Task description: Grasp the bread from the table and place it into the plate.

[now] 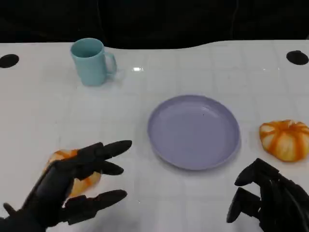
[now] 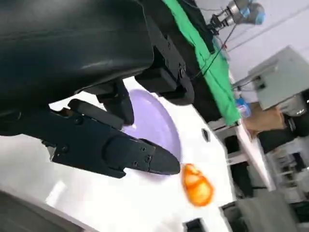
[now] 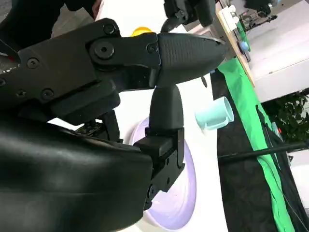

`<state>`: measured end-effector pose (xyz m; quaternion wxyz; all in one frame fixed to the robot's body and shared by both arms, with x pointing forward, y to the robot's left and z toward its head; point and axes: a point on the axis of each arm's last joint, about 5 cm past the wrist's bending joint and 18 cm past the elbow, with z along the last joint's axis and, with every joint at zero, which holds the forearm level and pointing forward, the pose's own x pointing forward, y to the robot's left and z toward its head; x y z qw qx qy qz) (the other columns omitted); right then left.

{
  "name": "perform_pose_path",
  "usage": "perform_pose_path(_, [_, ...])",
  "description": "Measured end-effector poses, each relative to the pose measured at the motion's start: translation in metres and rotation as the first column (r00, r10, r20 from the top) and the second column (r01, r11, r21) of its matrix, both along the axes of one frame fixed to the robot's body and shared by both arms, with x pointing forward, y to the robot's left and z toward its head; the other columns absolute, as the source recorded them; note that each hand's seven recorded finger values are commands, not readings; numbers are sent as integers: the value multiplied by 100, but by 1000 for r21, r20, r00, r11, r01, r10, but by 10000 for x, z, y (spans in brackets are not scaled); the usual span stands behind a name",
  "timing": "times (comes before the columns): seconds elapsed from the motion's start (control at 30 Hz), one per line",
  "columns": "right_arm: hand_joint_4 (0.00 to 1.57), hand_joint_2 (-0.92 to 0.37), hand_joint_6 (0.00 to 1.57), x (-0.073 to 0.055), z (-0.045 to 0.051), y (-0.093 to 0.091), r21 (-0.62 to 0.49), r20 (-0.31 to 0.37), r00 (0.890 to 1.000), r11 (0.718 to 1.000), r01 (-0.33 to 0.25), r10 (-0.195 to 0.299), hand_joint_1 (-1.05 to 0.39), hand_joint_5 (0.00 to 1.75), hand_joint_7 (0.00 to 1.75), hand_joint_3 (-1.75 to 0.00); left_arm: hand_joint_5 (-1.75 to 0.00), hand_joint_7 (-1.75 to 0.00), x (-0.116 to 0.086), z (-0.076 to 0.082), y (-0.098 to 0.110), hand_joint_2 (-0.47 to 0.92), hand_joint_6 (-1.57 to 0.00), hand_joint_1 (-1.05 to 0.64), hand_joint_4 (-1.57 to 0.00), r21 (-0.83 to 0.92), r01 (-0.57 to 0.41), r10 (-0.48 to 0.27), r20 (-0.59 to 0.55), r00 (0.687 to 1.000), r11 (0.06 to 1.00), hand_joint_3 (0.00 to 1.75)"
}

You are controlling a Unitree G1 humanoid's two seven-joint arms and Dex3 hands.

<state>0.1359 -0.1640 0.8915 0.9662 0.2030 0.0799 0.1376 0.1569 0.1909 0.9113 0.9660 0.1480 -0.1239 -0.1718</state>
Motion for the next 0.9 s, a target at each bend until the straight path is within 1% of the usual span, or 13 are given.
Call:
perform_pose_path(0.13, [59,-92,40,-2,0,3,-1,-12,1000,1000,1,-1,-53,175,165,-47,-63,0,-3,153,65,92,-40,-56,-20,198,-22,8,69,998,980,10])
perform_pose_path(0.17, [59,-92,40,-2,1,3,-1,-11,1000,1000,1,-1,-53,175,165,-47,-60,0,-3,179,77,92,-38,-58,-17,236,-23,5,80,997,971,12])
perform_pose_path(0.3, [60,-92,40,-1,3,4,-1,-10,1000,1000,1,-1,-53,175,166,-47,-54,0,1,306,121,92,-35,-60,-14,446,-41,-12,114,993,894,12])
perform_pose_path(0.37, [60,-92,40,-1,3,4,-1,-10,1000,1000,1,-1,-53,175,166,-47,-44,0,1,344,126,92,-34,-59,-14,501,-50,-13,122,992,864,10])
perform_pose_path(0.5, [60,-92,39,0,4,4,-1,-10,1000,1000,1,-1,-53,175,166,-47,-36,0,-13,458,119,92,-31,-60,-11,658,-101,-4,157,988,746,9])
perform_pose_path(0.6, [60,-92,39,1,4,4,-1,-9,1000,1000,1,-1,-53,175,166,-47,-31,0,-15,497,88,92,-29,-59,-6,731,-127,-5,176,984,671,8])
perform_pose_path(0.63, [60,-92,39,1,4,4,-1,-10,1000,1000,1,-1,-53,175,167,-47,-25,0,-13,506,73,92,-27,-57,-5,763,-136,-8,183,983,632,6])
perform_pose_path(0.7, [60,-92,38,1,4,3,-1,-9,1000,1000,1,-1,-53,175,167,-47,-21,0,-1,527,47,91,-24,-56,-4,825,-154,-8,188,982,543,3])
perform_pose_path(0.77, [61,-92,38,1,4,2,-3,-10,1000,1000,1,-1,-53,175,167,-48,-18,0,15,535,19,91,-23,-56,-3,868,-158,-7,182,983,471,2])
perform_pose_path(0.9, [60,-92,38,2,4,0,-1,-10,1000,1000,1,-1,-53,175,167,-48,-15,0,57,540,-37,91,-19,-53,-4,912,-142,-1,154,988,385,1])
